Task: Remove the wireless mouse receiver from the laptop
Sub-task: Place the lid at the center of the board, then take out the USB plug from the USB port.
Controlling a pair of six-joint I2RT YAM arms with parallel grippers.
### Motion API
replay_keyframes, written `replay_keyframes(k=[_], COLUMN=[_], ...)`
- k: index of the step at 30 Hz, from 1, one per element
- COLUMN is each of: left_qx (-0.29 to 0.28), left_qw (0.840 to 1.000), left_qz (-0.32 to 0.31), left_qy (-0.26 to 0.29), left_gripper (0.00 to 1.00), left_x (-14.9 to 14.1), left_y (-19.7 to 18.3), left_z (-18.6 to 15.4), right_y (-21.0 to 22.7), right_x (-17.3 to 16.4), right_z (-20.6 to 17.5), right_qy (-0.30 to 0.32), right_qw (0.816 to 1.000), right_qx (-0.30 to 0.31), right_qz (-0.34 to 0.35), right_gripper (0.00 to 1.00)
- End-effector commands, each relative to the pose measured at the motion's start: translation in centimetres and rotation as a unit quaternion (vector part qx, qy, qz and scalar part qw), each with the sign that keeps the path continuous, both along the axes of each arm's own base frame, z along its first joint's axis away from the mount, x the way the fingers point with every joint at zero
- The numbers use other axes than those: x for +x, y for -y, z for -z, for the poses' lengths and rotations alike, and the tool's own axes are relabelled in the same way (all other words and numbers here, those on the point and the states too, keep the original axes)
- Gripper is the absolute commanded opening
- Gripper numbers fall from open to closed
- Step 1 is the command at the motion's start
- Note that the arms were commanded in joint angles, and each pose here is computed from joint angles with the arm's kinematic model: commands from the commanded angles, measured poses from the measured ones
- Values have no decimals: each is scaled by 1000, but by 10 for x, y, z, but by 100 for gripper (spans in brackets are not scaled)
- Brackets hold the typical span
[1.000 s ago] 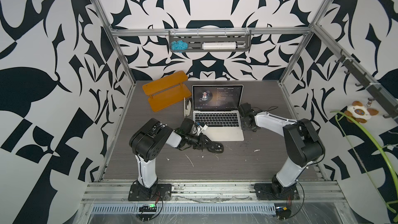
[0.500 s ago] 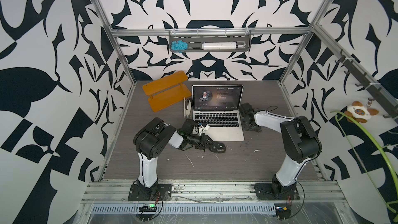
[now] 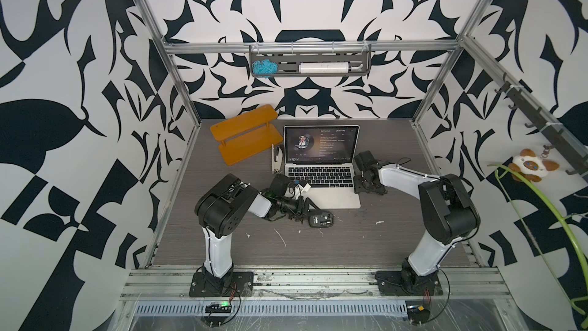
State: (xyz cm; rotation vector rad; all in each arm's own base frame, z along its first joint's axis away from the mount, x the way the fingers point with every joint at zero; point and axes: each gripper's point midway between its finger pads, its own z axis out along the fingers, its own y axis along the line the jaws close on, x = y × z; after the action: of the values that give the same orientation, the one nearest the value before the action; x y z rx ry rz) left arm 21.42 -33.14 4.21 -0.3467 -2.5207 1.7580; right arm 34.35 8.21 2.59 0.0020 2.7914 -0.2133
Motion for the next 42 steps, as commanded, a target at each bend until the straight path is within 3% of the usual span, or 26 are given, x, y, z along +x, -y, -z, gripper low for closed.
replay_keyframes(k=[1,6,11,15,18,21,23,25,29,33,42], left_qx=[37,67,96,133,188,267,284,304,351,351,359], left_qw=[999,998,993,984,966,937,930,922,904,904,903], left_qz=[-4,-10,-15,-20,-37,-57,-73,-85,-73,-73,-65], left_qy=[-12,20,64,119,172,216,221,223,232,232,227], left_gripper=[60,65,65,65,65,65,64,63,62,59,55], left_x=[-2,8,21,31,43,60,71,81,96,114,150], left_y=[-7,-19,-30,-43,-63,-92,-105,-117,-125,-120,-108], left_z=[8,-2,-24,-47,-59,-57,-56,-51,-35,-23,-9], right_y=[-12,-12,-25,-29,-44,-51,-46,-40,-36,-30,-38], right_x=[-4,2,8,19,20,17,18,28,37,47,47], right_z=[-19,-51,-79,-104,-123,-133,-130,-128,-113,-103,-77], right_qy=[8,51,82,112,143,204,220,218,192,204,193], right_qw=[999,997,988,971,950,922,913,913,893,882,874], right_qx=[40,55,125,200,231,201,150,109,36,-7,10], right_qz=[-11,-11,-42,-71,-156,-259,-309,-327,-405,-425,-446], right_gripper=[74,74,74,74,73,73,72,70,68,68,67])
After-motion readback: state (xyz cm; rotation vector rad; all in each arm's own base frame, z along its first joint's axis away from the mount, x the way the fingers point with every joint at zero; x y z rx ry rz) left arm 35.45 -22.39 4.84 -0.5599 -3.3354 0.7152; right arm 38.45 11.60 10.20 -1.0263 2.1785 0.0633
